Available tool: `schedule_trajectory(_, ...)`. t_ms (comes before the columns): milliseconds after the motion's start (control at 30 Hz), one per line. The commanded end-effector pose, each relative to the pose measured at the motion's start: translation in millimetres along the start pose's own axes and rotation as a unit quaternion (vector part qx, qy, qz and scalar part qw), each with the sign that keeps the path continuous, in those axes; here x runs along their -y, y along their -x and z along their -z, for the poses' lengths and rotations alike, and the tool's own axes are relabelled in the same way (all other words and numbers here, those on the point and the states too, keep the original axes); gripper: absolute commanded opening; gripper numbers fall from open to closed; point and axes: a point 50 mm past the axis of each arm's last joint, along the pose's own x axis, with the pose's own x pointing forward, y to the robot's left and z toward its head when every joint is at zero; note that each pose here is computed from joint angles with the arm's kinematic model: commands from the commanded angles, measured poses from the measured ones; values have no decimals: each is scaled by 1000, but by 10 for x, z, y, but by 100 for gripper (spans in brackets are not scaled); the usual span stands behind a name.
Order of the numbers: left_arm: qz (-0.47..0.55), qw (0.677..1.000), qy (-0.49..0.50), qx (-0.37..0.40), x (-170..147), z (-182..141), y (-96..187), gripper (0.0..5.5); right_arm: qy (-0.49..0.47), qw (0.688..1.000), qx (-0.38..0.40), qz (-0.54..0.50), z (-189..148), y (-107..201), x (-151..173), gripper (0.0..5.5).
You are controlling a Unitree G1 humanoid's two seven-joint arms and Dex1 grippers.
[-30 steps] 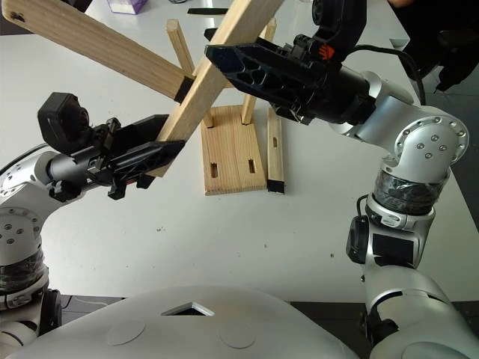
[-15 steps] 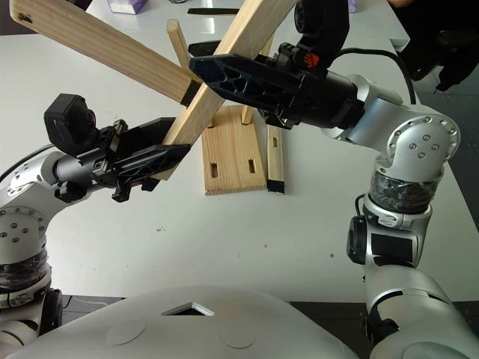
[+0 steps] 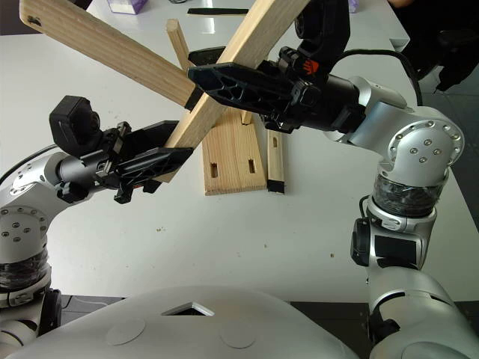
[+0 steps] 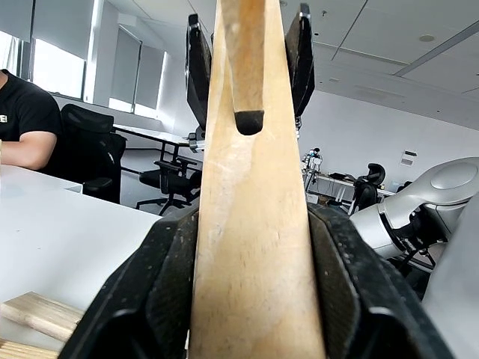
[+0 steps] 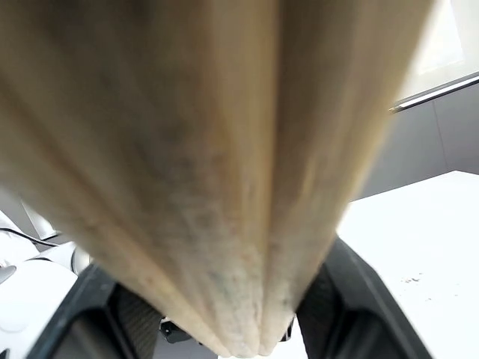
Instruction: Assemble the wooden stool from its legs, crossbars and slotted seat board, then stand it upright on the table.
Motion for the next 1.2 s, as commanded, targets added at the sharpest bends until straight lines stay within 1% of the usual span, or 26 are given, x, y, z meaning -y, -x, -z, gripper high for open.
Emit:
schedule_trajectory(33, -18, 1000, -1, -15, -79, -30, 31, 202, 5, 1000, -5, -10, -2, 29, -34, 207)
schedule_trajectory(67, -19, 1000, 1, -17, -87, -32, 37, 202, 6, 1000, -5, -10, -3, 29, -36, 207)
schedule_trajectory(100, -21, 1000, 3, -18, -100, -37, 43, 239, 7, 1000, -4, -10, -7, 31, -36, 207)
schedule_trajectory(233, -46, 999, 0, -23, -161, -51, 77, 285, 14, 1000, 1, 0, -40, 55, -23, 204)
schedule_trajectory(400, -99, 993, -6, -68, -253, 107, 207, 285, 31, 999, 11, 29, -61, 89, 3, 204)
schedule_trajectory(533, -193, 977, -1, -94, -443, 256, 546, 285, 73, 993, 20, 93, -113, 206, 113, 204)
schedule_trajectory(600, -243, 966, 1, -86, -505, 308, 686, 285, 101, 987, 17, 123, -153, 298, 168, 204)
schedule_trajectory(667, -284, 957, 1, -65, -535, 344, 761, 285, 128, 981, -5, 148, -139, 392, 235, 201)
schedule_trajectory(700, -311, 949, -4, -50, -559, 360, 785, 285, 143, 976, -27, 159, -98, 441, 282, 201)
schedule_trajectory(767, -369, 929, -16, -10, -635, 368, 812, 285, 164, 969, -67, 171, -6, 528, 375, 201)
schedule_trajectory(833, -432, 900, -24, 45, -743, 331, 820, 285, 185, 961, -103, 178, 77, 570, 450, 201)
schedule_trajectory(933, -537, 829, -11, 155, -876, 267, 814, 285, 207, 954, -144, 165, 159, 582, 534, 201)
schedule_trajectory(1000, -567, 801, -5, 191, -883, 248, 798, 285, 212, 952, -155, 155, 149, 576, 570, 201)
schedule_trajectory(1133, -584, 776, -9, 238, -837, 176, 722, 285, 207, 953, -180, 130, 107, 603, 594, 201)
schedule_trajectory(1200, -585, 771, -11, 252, -838, 134, 712, 285, 201, 954, -196, 110, 101, 624, 557, 201)
